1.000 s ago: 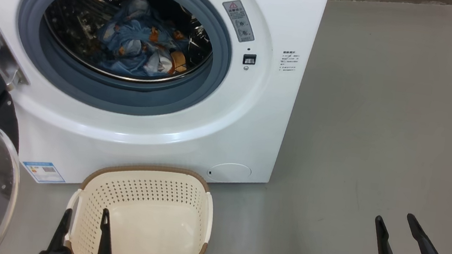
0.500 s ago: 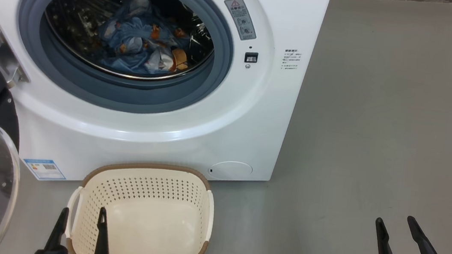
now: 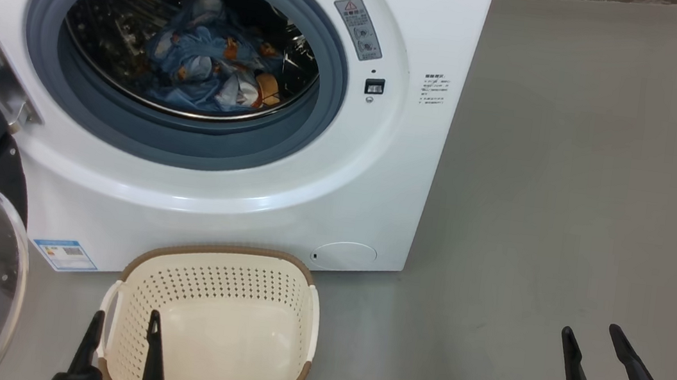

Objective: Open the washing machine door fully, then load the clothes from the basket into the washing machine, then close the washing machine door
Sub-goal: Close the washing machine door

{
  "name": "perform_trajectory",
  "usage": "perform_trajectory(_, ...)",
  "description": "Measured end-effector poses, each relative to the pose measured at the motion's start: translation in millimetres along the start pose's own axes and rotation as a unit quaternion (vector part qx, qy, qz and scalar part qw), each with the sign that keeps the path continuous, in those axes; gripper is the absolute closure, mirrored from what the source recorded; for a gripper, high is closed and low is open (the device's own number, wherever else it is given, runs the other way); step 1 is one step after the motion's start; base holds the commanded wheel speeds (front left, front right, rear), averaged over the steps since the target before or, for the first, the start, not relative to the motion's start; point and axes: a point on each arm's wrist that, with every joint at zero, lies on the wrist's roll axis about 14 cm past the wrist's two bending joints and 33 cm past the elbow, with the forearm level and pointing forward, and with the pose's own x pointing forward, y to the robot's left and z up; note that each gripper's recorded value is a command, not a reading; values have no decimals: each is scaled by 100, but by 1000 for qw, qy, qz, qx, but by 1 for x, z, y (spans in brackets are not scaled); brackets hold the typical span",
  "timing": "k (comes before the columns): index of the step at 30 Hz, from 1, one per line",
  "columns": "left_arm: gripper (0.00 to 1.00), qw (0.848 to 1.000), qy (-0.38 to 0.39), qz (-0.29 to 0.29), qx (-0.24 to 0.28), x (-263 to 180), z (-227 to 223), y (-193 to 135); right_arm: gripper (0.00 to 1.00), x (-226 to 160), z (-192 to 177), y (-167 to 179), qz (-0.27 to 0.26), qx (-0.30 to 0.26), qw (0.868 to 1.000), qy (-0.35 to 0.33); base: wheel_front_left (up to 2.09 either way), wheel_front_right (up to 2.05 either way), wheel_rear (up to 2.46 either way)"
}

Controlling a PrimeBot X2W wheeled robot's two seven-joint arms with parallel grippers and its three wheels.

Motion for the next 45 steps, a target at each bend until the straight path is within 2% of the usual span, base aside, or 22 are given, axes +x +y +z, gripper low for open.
perform_trajectory(11, 0, 1000, 1, 15, -2, 1, -1, 5, 0, 1, -1, -1, 0, -1, 1000, 2, -48, 49, -1)
perform_trajectory(28, 0, 1000, 5, 19, -3, 2, -3, 6, 0, 2, -4, 0, 1, -1, 1000, 7, -159, 159, 0)
perform_trajectory(45, 0, 1000, 0, 27, 1, -1, 1, 11, 0, 6, -2, 6, 11, 0, 1000, 2, -12, 12, 0)
